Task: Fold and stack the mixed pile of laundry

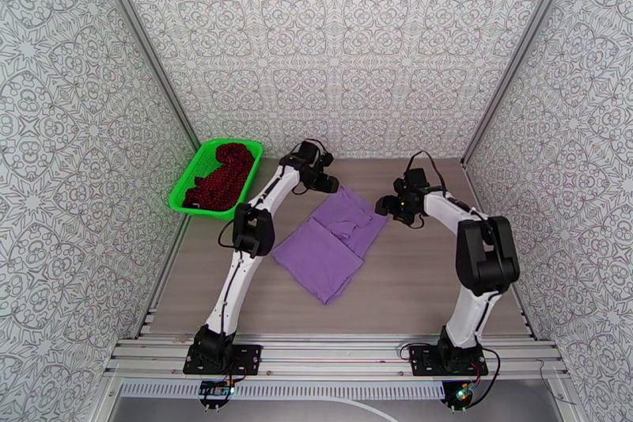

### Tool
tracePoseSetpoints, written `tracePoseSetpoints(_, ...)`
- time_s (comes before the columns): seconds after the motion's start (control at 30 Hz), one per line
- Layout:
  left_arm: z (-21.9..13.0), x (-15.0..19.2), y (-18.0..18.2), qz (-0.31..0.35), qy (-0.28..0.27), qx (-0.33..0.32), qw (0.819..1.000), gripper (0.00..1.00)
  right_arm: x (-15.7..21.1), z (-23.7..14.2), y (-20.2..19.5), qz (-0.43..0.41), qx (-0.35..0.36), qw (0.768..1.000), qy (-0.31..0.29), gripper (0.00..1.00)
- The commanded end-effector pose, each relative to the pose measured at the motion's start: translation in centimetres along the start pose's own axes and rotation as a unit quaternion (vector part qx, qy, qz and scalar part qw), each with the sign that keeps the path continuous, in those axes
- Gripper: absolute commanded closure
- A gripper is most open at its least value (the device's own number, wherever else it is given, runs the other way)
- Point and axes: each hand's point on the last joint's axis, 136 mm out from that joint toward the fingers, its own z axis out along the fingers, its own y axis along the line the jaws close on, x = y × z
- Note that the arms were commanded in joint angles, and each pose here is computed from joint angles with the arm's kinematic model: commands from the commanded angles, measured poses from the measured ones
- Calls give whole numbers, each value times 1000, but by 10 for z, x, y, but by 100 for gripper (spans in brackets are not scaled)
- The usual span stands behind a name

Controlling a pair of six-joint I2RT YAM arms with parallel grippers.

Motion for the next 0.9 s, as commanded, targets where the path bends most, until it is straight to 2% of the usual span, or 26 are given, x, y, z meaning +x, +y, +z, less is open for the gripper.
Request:
tracePoseSetpoints(0.0, 7, -17, -23, 7, -32, 49, 998, 28, -19, 3, 2, 20, -14, 999, -22, 28)
tracePoseSetpoints(0.2, 31, -7, -30, -6, -19, 65, 998, 34, -10, 22, -6, 46, -24, 999, -5, 32)
tracePoseSetpoints(0.47, 61, 14, -33, 8, 5, 16, 1000, 37, -6, 37, -11, 65, -29, 997, 3, 35)
tracePoseSetpoints(0.67, 72, 23, -33, 5, 16, 1, 1000, 42, -3, 47, -21, 86, -15, 996, 4, 38)
tracePoseSetpoints(0.77, 73, 23, -35, 6, 16, -1, 1000, 50, 0, 50, -26, 97, -8, 995, 3, 38)
tracePoseSetpoints(0.87, 74, 23, -36, 8, 15, -3, 1000, 66, 3, 51, -32, 109, 6, 994, 0, 41)
